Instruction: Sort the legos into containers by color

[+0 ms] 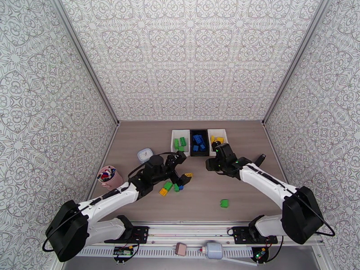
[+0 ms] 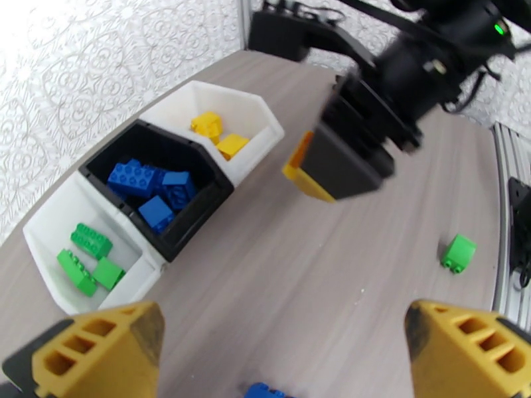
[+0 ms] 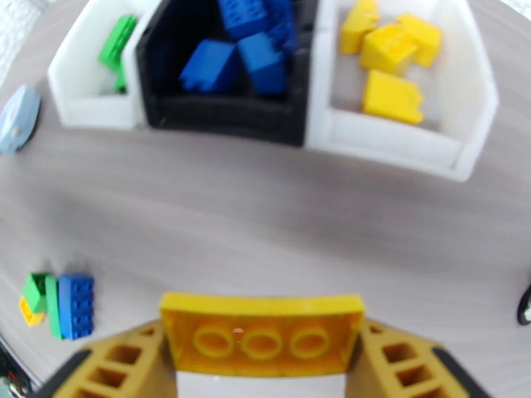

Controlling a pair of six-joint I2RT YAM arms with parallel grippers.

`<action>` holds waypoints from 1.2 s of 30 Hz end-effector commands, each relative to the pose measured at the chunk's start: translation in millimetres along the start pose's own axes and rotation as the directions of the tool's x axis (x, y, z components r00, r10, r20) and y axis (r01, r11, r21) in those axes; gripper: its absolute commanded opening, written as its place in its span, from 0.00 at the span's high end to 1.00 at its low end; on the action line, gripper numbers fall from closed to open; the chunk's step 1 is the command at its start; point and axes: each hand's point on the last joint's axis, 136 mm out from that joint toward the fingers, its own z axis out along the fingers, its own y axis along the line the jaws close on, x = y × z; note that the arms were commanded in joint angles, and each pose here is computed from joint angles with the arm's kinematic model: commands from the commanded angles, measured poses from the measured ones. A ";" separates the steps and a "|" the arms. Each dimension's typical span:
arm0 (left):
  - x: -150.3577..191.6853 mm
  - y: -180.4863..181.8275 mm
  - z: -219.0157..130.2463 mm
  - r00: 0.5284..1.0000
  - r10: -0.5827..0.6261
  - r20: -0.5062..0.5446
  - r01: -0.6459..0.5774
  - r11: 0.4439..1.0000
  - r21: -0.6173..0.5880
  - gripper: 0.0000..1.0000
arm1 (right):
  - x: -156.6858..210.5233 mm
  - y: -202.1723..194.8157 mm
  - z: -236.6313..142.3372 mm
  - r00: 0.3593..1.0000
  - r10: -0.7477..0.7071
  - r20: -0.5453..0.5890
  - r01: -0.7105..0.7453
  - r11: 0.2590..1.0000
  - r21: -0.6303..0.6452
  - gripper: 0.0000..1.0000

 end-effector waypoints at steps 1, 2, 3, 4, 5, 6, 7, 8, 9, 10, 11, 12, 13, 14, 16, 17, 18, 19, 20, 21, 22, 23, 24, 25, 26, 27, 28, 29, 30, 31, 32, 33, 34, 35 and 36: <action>-16.3 -0.3 8.5 0.995 0.091 0.043 -0.090 0.996 -0.007 0.00 | -42.7 -3.5 2.5 0.998 0.008 0.068 -0.008 1.000 0.006 0.54; -17.9 -1.5 10.6 0.994 0.096 0.046 -0.096 0.995 -0.005 0.00 | -50.7 -6.2 4.4 0.997 0.008 0.073 -0.009 1.000 0.012 0.54; -19.1 -2.6 13.2 0.994 0.100 0.047 -0.100 0.995 -0.002 0.00 | -59.5 -10.3 7.9 0.997 0.010 0.078 -0.012 1.000 0.020 0.53; -20.4 -3.2 15.5 0.994 0.102 0.048 -0.102 0.995 -0.002 0.00 | -66.8 -15.0 12.1 0.997 0.014 0.080 -0.017 0.999 0.029 0.54; -21.6 -3.6 17.1 0.994 0.102 0.049 -0.102 0.995 -0.001 0.00 | -72.2 -18.7 16.1 0.997 0.013 0.079 -0.016 0.999 0.038 0.53; -21.4 -3.6 18.9 0.994 0.099 0.046 -0.099 0.995 -0.002 0.00 | -78.9 -23.8 21.3 0.997 0.014 0.078 -0.018 0.998 0.052 0.54; -21.7 -3.7 20.4 0.995 0.090 0.044 -0.090 0.996 -0.004 0.00 | -84.2 -29.5 27.8 0.997 0.013 0.073 -0.018 0.997 0.070 0.54; -22.2 -2.5 21.5 0.996 0.081 0.044 -0.081 0.997 -0.009 0.00 | -88.7 -33.3 33.3 0.997 0.012 0.071 -0.018 0.997 0.078 0.54; -22.2 -1.9 22.4 0.997 0.071 0.044 -0.070 0.997 -0.012 0.00 | -93.8 -37.9 40.2 0.998 0.016 0.066 -0.022 0.996 0.084 0.54; -21.8 -1.1 22.8 0.997 0.064 0.044 -0.063 0.998 -0.016 0.00 | -100.2 -42.8 46.0 0.997 0.024 0.067 -0.030 0.996 0.088 0.53; -21.5 -1.4 23.3 0.997 0.060 0.045 -0.060 0.998 -0.016 0.00 | -105.2 -46.5 51.4 0.997 0.027 0.069 -0.033 0.995 0.093 0.54; -21.2 -1.3 23.7 0.997 0.054 0.045 -0.054 0.998 -0.015 0.00 | -110.8 -50.2 57.7 0.997 0.032 0.069 -0.038 0.995 0.097 0.54; -21.9 -1.5 23.9 0.998 0.049 0.049 -0.049 0.999 -0.015 0.00 | -116.6 -53.4 63.8 0.997 0.033 0.070 -0.040 0.994 0.100 0.54; -22.4 -1.9 24.1 0.998 0.046 0.051 -0.045 0.999 -0.014 0.00 | -120.6 -55.0 69.1 0.997 0.031 0.068 -0.037 0.994 0.102 0.54; -21.8 6.0 24.2 0.998 0.039 0.047 -0.036 0.998 -0.056 0.00 | -128.0 -60.5 82.7 0.998 0.025 0.061 -0.032 0.992 0.121 0.54; -21.1 7.1 24.5 0.998 0.038 0.044 -0.035 0.997 -0.063 0.00 | -129.3 -62.5 87.7 0.998 0.025 0.057 -0.032 0.992 0.126 0.53; -21.7 8.7 24.1 0.998 0.038 0.044 -0.035 0.997 -0.073 0.00 | -132.2 -65.9 94.6 0.998 0.027 0.053 -0.034 0.990 0.137 0.53; -21.2 10.0 23.6 0.999 0.036 0.041 -0.033 0.996 -0.081 0.00 | -134.5 -68.2 98.6 0.998 0.024 0.051 -0.031 0.988 0.150 0.53; -21.3 11.0 22.9 0.999 0.034 0.040 -0.030 0.996 -0.088 0.00 | -136.0 -70.1 102.2 0.999 0.022 0.049 -0.030 0.986 0.161 0.52; -21.1 12.1 21.5 0.999 0.032 0.040 -0.028 0.995 -0.095 0.00 | -138.5 -72.0 103.6 0.998 0.023 0.053 -0.032 0.985 0.170 0.52; -20.2 12.9 20.1 0.999 0.030 0.038 -0.026 0.994 -0.102 0.00 | -142.0 -71.5 103.8 0.998 0.023 0.060 -0.033 0.985 0.169 0.51; -20.0 13.9 18.7 0.999 0.030 0.039 -0.025 0.994 -0.110 0.00 | -144.5 -71.2 103.0 0.998 0.022 0.066 -0.033 0.985 0.169 0.48; -19.0 14.7 17.0 0.999 0.029 0.037 -0.024 0.993 -0.118 0.00 | -147.5 -70.3 101.6 0.997 0.022 0.073 -0.034 0.986 0.166 0.44; -18.4 15.9 15.3 0.999 0.027 0.037 -0.022 0.992 -0.127 0.00 | -149.1 -69.7 100.0 0.997 0.020 0.077 -0.032 0.986 0.164 0.39; -18.1 17.2 14.0 0.999 0.025 0.037 -0.020 0.990 -0.136 0.00 | -150.9 -69.2 97.3 0.996 0.017 0.083 -0.031 0.986 0.163 0.34; -17.7 19.2 12.5 0.999 0.024 0.037 -0.018 0.989 -0.150 0.00 | -150.9 -68.6 94.4 0.996 0.016 0.085 -0.030 0.986 0.162 0.29; -16.5 20.9 10.8 0.999 0.020 0.035 -0.014 0.987 -0.161 0.00 | -150.9 -68.2 90.9 0.996 0.015 0.089 -0.029 0.987 0.160 0.25; -15.8 22.6 9.7 0.999 0.015 0.035 -0.009 0.985 -0.170 0.00 | -149.9 -68.3 87.7 0.996 0.014 0.091 -0.029 0.987 0.161 0.22; -16.3 23.8 8.2 0.999 0.014 0.037 -0.007 0.984 -0.177 0.00 | -148.2 -67.8 83.9 0.995 0.015 0.095 -0.030 0.987 0.157 0.20; -15.3 25.4 6.8 0.999 0.012 0.036 -0.005 0.983 -0.183 0.00 | -146.6 -67.4 79.4 0.995 0.015 0.100 -0.031 0.988 0.154 0.18; -14.5 25.7 5.9 0.999 0.010 0.035 -0.003 0.983 -0.185 0.00 | -144.0 -67.0 75.6 0.995 0.013 0.100 -0.028 0.988 0.151 0.17; -14.7 27.3 4.5 0.999 0.007 0.036 0.000 0.982 -0.191 0.00 | -140.5 -67.0 71.3 0.995 0.010 0.098 -0.025 0.988 0.150 0.16; -13.6 27.6 3.6 0.999 0.005 0.033 0.002 0.982 -0.190 0.00 | -136.7 -66.3 67.5 0.995 0.009 0.096 -0.023 0.989 0.149 0.14; -12.4 28.8 2.4 1.000 0.002 0.027 0.004 0.981 -0.194 0.00 | -132.7 -65.6 63.9 0.996 0.008 0.093 -0.022 0.989 0.146 0.14; -10.5 30.0 0.7 1.000 -0.008 0.020 0.011 0.980 -0.197 0.00 | -129.0 -64.0 59.1 0.996 0.003 0.094 -0.016 0.990 0.141 0.13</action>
